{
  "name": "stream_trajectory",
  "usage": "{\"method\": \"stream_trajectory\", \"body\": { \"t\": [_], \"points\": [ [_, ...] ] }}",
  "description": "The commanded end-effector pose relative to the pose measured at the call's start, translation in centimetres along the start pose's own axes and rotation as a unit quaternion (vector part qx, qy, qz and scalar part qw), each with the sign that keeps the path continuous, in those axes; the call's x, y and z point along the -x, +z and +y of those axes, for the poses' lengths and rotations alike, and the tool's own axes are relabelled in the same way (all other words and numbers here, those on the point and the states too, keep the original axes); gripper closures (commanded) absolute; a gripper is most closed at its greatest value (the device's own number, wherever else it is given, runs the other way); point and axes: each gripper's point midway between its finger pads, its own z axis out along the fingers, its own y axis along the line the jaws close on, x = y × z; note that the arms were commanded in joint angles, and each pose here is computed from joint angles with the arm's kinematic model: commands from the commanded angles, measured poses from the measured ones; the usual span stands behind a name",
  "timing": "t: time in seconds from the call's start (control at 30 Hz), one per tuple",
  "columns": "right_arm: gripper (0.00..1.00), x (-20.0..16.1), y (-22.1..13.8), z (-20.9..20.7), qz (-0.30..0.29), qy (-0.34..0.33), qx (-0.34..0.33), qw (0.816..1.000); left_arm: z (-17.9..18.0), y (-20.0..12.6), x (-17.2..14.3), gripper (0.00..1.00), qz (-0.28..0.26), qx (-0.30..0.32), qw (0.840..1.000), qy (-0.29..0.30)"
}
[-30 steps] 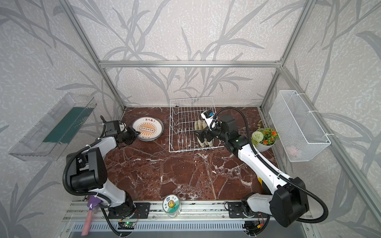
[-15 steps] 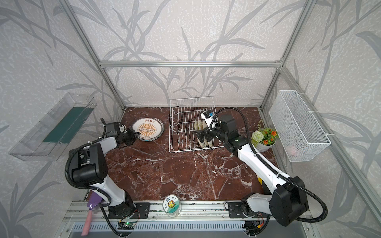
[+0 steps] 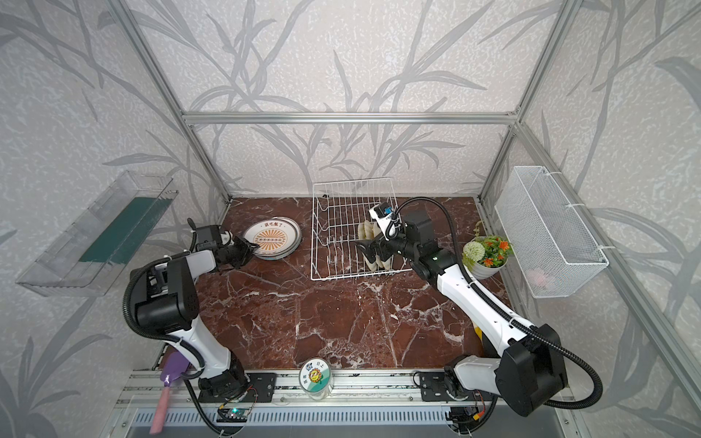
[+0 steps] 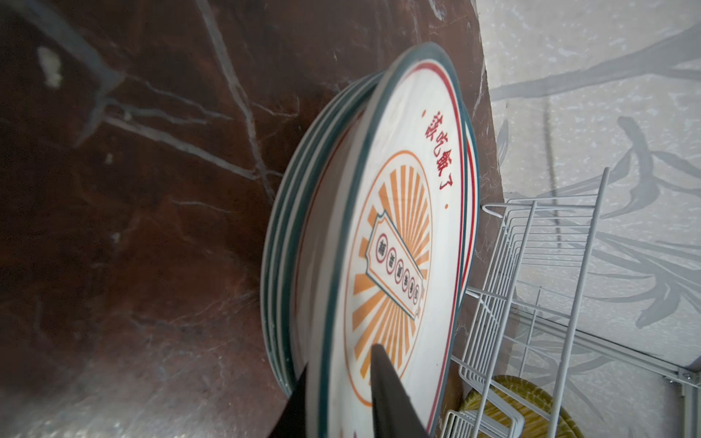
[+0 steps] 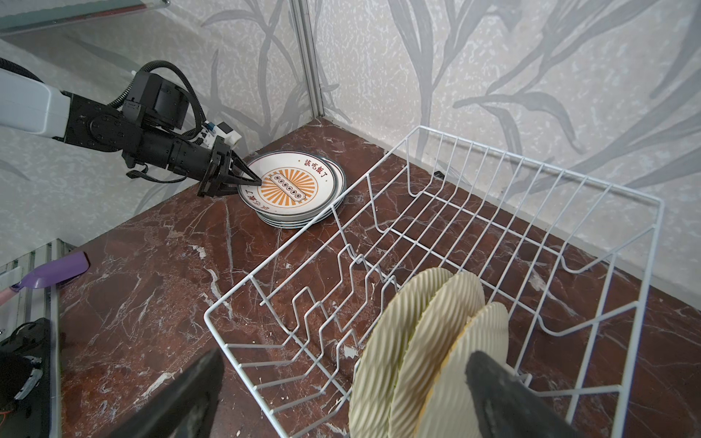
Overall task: Unload the plates from the dish rack
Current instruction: Place the plate among the plates.
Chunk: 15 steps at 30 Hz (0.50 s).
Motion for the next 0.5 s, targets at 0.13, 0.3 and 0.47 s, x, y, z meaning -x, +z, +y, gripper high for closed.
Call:
{"method": "stream_trajectory", "body": {
  "t": [0.13,0.3,0.47],
  "points": [
    [0.01,1.1,-0.1,0.5,-0.011,-0.001,0.007,1.0,0.1,0.2,0.0,0.67,0.016,0.014,1.0,0.005],
    [0.01,1.2,-0.1,0.5,-0.011,-0.002,0.007,1.0,0.4,-0.4,-0.8,0.61,0.029,0.028,0.999,0.007],
    [0.01,1.3,0.3,0.6,-0.011,0.0,0.014,1.0,0.0,-1.5,-1.0,0.56,0.034,0.04,0.998,0.021]
  ]
}}
